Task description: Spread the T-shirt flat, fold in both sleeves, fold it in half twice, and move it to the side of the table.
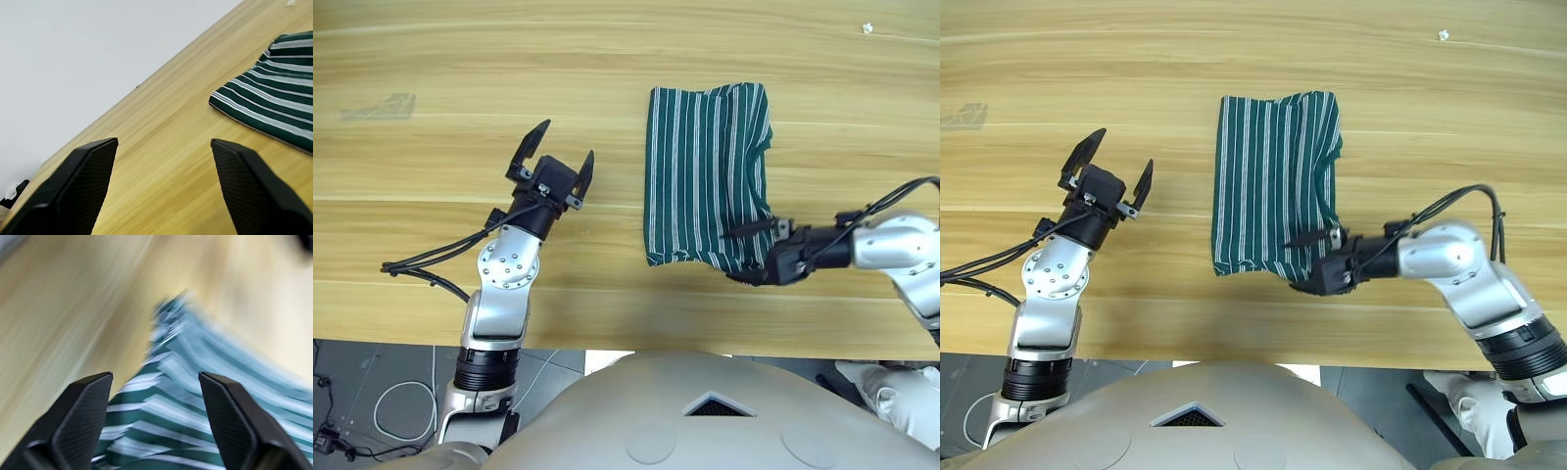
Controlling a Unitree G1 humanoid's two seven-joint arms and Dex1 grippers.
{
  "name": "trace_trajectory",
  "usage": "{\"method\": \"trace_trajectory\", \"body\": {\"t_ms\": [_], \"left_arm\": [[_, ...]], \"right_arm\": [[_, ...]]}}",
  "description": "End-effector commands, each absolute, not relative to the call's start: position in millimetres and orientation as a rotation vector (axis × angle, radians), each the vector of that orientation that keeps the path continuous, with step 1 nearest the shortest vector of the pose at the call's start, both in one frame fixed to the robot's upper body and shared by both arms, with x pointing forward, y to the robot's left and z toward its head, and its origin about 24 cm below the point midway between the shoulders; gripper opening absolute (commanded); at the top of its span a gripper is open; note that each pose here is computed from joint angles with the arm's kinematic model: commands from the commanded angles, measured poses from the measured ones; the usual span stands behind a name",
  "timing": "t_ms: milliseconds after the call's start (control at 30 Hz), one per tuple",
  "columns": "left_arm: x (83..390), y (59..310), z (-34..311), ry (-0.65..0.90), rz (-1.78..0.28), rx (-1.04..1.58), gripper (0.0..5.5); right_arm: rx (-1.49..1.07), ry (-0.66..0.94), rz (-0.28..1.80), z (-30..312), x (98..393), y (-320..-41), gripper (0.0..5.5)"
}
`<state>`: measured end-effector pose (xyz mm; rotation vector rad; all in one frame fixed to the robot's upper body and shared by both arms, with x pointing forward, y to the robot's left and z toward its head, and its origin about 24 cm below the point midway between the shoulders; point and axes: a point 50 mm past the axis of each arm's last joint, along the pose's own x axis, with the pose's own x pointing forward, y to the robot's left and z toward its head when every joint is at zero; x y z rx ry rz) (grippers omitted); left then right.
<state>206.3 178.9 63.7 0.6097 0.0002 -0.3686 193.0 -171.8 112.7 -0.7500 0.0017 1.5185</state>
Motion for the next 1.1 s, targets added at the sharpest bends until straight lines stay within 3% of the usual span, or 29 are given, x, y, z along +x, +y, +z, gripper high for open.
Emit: {"method": "trace_trajectory", "body": {"t_ms": [33, 167, 267, 333, 400, 567, 833, 1100], "left_arm": [[188.7, 179.2, 66.9, -0.051, -0.532, 0.704, 3.53], [157.0, 186.9, 59.4, -0.088, -0.801, 0.992, 3.53], [145.0, 183.3, 67.1, -0.191, -0.934, 1.165, 3.53], [139.9, 179.8, 69.4, -0.259, -1.002, 1.277, 3.53], [139.8, 180.3, 66.5, -0.291, -1.047, 1.359, 3.53], [144.9, 180.5, 55.1, -0.338, -1.064, 1.440, 3.53], [146.2, 156.1, 28.7, -0.431, -1.245, 1.442, 3.53], [167.1, 143.5, 6.9, -0.422, -1.222, 1.362, 3.53]], "right_arm": [[-0.510, -0.109, 1.438, 155.8, 194.0, -186.3, 3.27], [-0.563, -0.064, 1.192, 145.4, 197.5, -232.7, 3.27], [-0.892, -0.124, 1.078, 116.0, 186.8, -245.3, 3.27], [-1.167, -0.231, 1.072, 98.2, 183.8, -250.9, 3.27], [-1.259, -0.294, 1.088, 86.8, 179.1, -258.9, 3.27], [-1.364, -0.222, 1.152, 58.7, 169.8, -291.5, 3.27], [-1.298, -0.359, 1.416, 26.3, 156.7, -261.0, 3.27], [-1.301, -0.470, 1.411, 22.4, 186.0, -233.0, 3.27]]}}
